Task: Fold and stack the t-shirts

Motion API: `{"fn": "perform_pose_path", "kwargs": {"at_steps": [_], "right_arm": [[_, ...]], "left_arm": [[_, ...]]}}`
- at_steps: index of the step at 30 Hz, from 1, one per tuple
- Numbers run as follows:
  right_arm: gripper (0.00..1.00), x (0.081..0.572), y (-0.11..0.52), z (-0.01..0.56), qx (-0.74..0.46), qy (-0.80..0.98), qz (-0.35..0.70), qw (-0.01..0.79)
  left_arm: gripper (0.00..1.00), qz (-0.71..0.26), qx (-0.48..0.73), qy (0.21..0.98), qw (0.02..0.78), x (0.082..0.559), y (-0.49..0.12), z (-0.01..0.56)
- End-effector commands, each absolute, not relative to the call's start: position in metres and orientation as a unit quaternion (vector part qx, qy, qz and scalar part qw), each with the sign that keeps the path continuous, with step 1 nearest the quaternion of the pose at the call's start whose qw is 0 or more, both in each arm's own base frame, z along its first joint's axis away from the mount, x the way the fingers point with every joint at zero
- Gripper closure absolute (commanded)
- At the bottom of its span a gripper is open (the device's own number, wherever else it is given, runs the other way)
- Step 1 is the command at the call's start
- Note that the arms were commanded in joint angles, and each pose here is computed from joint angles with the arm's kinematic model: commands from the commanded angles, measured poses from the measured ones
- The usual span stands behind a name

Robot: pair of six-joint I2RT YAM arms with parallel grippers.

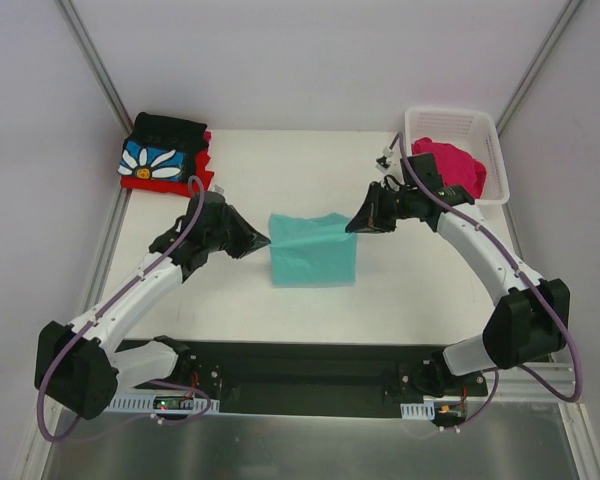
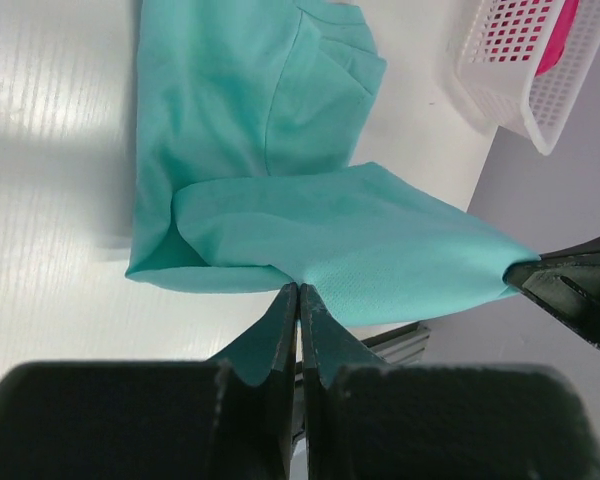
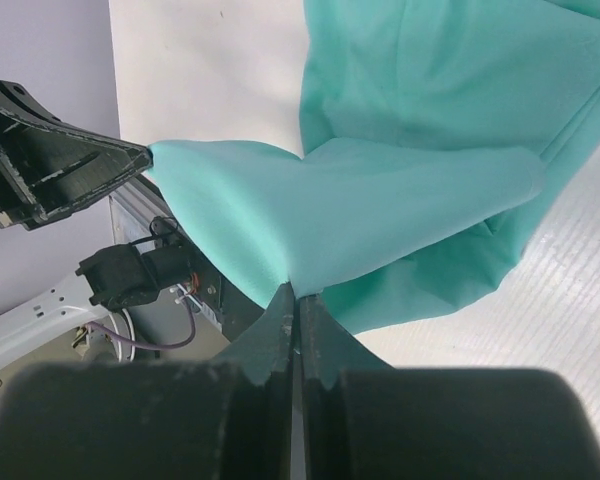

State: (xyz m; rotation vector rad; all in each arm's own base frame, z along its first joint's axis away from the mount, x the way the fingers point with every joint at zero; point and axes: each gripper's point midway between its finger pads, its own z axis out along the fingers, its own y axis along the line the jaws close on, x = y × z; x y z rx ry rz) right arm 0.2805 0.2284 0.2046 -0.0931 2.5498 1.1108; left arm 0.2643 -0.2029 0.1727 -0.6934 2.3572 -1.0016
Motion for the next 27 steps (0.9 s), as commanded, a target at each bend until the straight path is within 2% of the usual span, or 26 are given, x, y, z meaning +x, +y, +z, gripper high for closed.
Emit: {"fn": "perform_pose_path", "kwargs": {"at_steps": [1,13,27], "right_arm": [[0.99,0.289,0.222,0.213,-0.036,0.9,0.391,0.188],[0.99,0.288,0.213,0.198,-0.035,0.906,0.381,0.18],[0.99,0.273,0.209,0.198,-0.032,0.905,0.384,0.18]], "left_arm": [[1.0,-0.357,-0.224,0.871,0.252,0.28,-0.204,0.177],[1.0,-0.354,-0.222,0.878,0.234,0.296,-0.211,0.154],[1.0,-0.367,-0.218,0.871,0.243,0.283,-0.208,0.161]]}}
